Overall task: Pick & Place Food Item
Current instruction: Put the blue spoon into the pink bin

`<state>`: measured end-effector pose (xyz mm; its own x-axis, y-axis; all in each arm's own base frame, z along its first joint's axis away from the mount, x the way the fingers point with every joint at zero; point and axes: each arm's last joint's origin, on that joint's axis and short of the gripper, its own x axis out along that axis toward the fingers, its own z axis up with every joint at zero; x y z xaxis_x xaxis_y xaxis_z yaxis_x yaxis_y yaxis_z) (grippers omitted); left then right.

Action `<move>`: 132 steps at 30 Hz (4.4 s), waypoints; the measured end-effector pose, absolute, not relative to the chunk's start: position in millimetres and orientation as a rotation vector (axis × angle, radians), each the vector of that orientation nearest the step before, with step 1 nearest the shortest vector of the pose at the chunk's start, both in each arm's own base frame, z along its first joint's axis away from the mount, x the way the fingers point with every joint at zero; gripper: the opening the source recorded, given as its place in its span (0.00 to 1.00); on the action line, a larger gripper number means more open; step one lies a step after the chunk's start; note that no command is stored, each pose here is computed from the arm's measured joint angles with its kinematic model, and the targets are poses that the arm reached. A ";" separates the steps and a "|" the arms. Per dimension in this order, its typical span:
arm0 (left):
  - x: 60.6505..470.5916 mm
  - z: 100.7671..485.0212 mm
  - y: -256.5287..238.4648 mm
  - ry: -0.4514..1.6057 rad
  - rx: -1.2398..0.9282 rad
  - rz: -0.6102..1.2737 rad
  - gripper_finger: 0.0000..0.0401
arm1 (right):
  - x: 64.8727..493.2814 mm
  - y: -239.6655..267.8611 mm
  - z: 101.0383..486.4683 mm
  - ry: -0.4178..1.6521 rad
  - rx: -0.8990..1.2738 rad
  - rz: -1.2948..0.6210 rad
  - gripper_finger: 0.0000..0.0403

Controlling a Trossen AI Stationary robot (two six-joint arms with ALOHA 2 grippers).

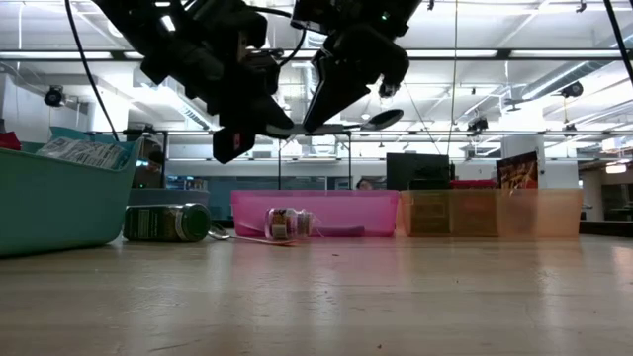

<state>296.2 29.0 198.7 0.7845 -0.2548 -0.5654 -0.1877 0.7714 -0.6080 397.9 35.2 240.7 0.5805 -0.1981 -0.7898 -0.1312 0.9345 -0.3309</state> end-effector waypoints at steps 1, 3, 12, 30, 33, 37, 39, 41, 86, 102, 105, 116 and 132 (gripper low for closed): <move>296.0 198.4 29.0 0.685 -0.691 -0.042 0.05 | 398.2 35.3 240.9 0.953 -0.375 -0.040 0.07; 295.7 197.8 29.0 0.689 -0.680 -0.036 0.05 | 398.9 35.5 241.4 0.944 -0.373 -0.041 0.07; 296.9 199.2 30.5 0.665 -0.642 0.000 0.05 | 402.3 34.7 244.1 0.903 -0.375 -0.072 0.07; 293.6 202.1 46.1 0.620 -0.544 0.193 0.05 | 417.2 7.1 293.8 0.720 -0.324 -0.427 0.42; 289.4 212.1 52.8 0.570 -0.517 0.220 0.05 | 416.9 6.0 309.7 0.682 -0.341 -0.468 0.43; 278.3 231.7 59.3 0.493 -0.451 0.285 0.05 | 410.7 6.4 332.5 0.624 -0.322 -0.476 0.43; 271.3 242.3 60.4 0.458 -0.417 0.312 0.05 | 405.0 6.5 341.6 0.612 -0.322 -0.501 0.43; 264.3 250.1 60.6 0.438 -0.385 0.332 0.05 | 399.3 7.4 349.3 0.597 -0.328 -0.535 0.43; 236.6 321.6 50.9 -0.004 -0.167 0.131 0.05 | 294.3 24.1 349.0 -0.087 0.083 -0.346 0.43; 269.0 314.4 48.7 -0.154 -0.169 0.078 0.05 | 322.1 -4.9 325.8 -0.293 0.013 -0.279 0.43; 273.0 311.5 49.6 -0.159 -0.188 0.076 0.05 | 327.0 -8.4 331.5 -0.306 -0.006 -0.293 0.43; 273.9 312.1 49.1 -0.174 -0.191 0.058 0.05 | 333.2 -18.2 330.7 -0.292 -0.024 -0.324 0.43; 273.4 311.3 50.1 -0.160 -0.174 0.069 0.13 | 339.7 -16.7 343.9 -0.237 -0.050 -0.243 0.07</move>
<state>273.4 50.1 311.3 0.9849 0.0818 0.1528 -0.0540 0.9825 -0.1782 339.7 -16.7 343.9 0.9429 -0.2325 0.2387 0.2441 0.9695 -0.0201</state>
